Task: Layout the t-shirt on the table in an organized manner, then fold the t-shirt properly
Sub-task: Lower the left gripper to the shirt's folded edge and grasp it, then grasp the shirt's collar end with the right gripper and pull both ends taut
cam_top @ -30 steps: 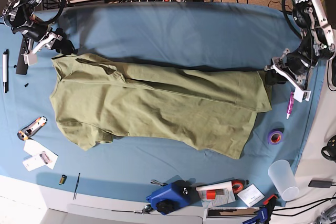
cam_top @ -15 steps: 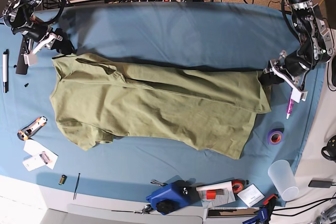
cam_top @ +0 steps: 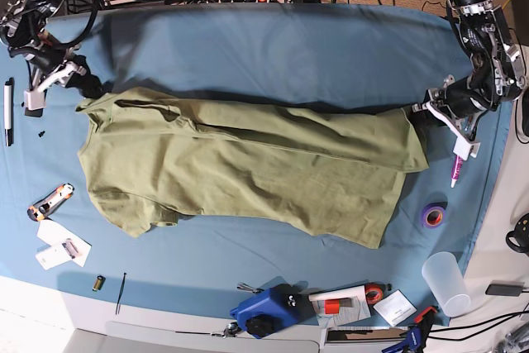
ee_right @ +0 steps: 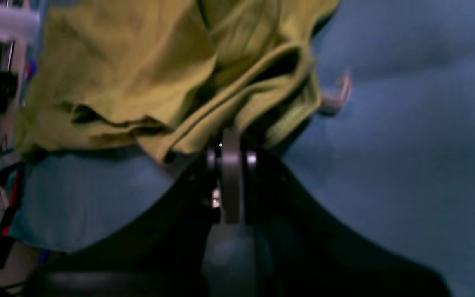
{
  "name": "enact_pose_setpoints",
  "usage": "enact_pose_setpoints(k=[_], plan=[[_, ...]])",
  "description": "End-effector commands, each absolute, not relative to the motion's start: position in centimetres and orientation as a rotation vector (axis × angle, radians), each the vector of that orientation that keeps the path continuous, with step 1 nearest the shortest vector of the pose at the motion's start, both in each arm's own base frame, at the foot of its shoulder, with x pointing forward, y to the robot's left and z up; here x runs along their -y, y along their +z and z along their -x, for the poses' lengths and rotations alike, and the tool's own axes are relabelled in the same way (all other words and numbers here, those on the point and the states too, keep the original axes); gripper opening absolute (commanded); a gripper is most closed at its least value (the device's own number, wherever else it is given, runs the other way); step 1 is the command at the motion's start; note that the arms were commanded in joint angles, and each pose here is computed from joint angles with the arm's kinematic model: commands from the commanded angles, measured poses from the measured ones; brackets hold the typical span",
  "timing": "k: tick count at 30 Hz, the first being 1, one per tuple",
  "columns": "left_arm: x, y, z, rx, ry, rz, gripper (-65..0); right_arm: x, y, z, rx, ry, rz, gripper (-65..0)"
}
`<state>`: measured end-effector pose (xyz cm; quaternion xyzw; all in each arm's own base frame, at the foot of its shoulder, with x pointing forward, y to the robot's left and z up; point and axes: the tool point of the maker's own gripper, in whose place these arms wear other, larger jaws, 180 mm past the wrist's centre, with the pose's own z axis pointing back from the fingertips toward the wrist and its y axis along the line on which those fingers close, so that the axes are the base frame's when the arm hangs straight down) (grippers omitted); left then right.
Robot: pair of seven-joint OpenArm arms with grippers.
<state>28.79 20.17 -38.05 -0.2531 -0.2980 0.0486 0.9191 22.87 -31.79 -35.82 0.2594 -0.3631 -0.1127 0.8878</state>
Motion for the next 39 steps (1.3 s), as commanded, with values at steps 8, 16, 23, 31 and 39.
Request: enact_pose_setpoints(k=[8, 16, 23, 31, 39], plan=[[-20.1, -35.4, -29.5, 0.682, 0.042, 0.505, -65.0, 34.3, -32.2, -24.2, 0.839, -0.182, -0.499, -65.0], [-20.1, -35.6, -26.8, 0.660, 0.023, 0.472, -65.0, 36.0, -30.9, -24.1, 0.862, -0.184, -0.459, -65.0], [-21.4, -35.4, -24.8, 0.664, 0.041, 0.428, -65.0, 38.6, -29.6, -23.2, 0.921, -0.246, -0.410, -65.0], [-21.3, -37.0, -22.1, 0.588, 0.053, 0.430, -65.0, 38.7, -31.1, -20.8, 0.843, -0.253, -0.393, -65.0], [-21.0, -37.3, -20.0, 0.551, 0.037, 0.415, -65.0, 38.9, -31.7, -19.7, 0.816, -0.264, -0.387, -65.0]])
